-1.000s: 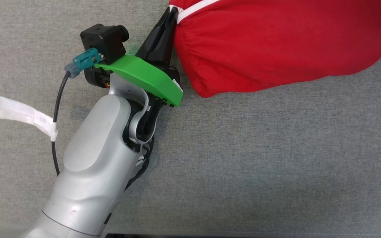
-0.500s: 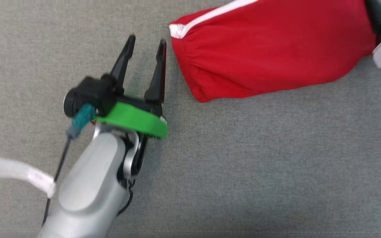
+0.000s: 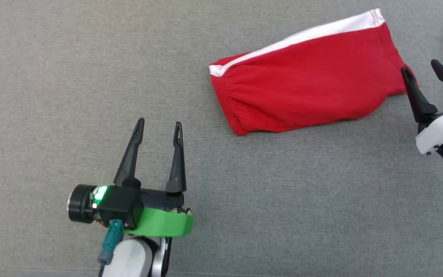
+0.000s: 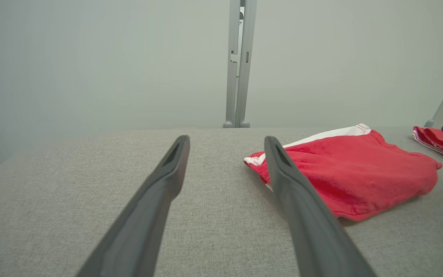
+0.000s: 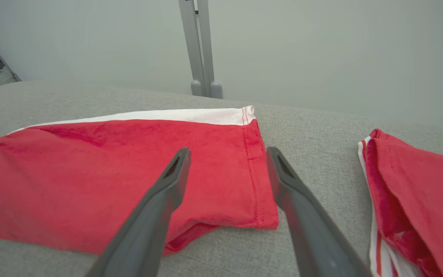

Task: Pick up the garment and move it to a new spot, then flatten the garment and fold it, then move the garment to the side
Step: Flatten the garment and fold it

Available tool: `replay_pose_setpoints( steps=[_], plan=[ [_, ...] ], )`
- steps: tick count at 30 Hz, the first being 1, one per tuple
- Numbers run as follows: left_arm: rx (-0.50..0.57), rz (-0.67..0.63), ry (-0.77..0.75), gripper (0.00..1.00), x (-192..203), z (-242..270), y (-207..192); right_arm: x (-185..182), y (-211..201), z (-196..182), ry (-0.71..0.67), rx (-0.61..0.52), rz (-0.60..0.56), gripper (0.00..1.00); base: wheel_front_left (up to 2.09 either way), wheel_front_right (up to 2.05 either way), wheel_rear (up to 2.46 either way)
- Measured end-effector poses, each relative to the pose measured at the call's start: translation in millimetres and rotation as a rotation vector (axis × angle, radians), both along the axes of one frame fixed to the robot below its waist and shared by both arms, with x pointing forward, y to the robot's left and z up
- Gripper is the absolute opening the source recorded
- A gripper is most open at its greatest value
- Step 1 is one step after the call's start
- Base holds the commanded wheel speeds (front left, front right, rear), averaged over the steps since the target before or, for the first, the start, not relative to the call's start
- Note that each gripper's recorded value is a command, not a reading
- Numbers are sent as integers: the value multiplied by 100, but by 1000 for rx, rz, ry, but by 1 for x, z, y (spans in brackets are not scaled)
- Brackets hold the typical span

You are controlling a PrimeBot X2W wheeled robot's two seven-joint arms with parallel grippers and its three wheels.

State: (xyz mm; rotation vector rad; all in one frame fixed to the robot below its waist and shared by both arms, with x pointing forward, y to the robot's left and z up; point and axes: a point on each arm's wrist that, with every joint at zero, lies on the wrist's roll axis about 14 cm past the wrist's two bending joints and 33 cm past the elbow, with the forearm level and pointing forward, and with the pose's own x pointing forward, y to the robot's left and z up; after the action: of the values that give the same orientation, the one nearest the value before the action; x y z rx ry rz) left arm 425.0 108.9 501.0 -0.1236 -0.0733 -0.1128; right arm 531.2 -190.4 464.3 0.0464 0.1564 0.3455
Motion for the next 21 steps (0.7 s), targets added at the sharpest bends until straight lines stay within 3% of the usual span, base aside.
replay_pose_setpoints(
  steps=[6,17,21],
  plan=[
    [19,31,1,100,-20,3,2,15,-7,-6,81,29,-53,100,0,0,0],
    [38,63,27,100,-23,-5,15,53,-10,-48,387,-43,-92,100,0,0,0],
    [45,57,53,100,-20,-15,15,66,-16,-60,436,-78,-108,100,0,0,0]
  ],
)
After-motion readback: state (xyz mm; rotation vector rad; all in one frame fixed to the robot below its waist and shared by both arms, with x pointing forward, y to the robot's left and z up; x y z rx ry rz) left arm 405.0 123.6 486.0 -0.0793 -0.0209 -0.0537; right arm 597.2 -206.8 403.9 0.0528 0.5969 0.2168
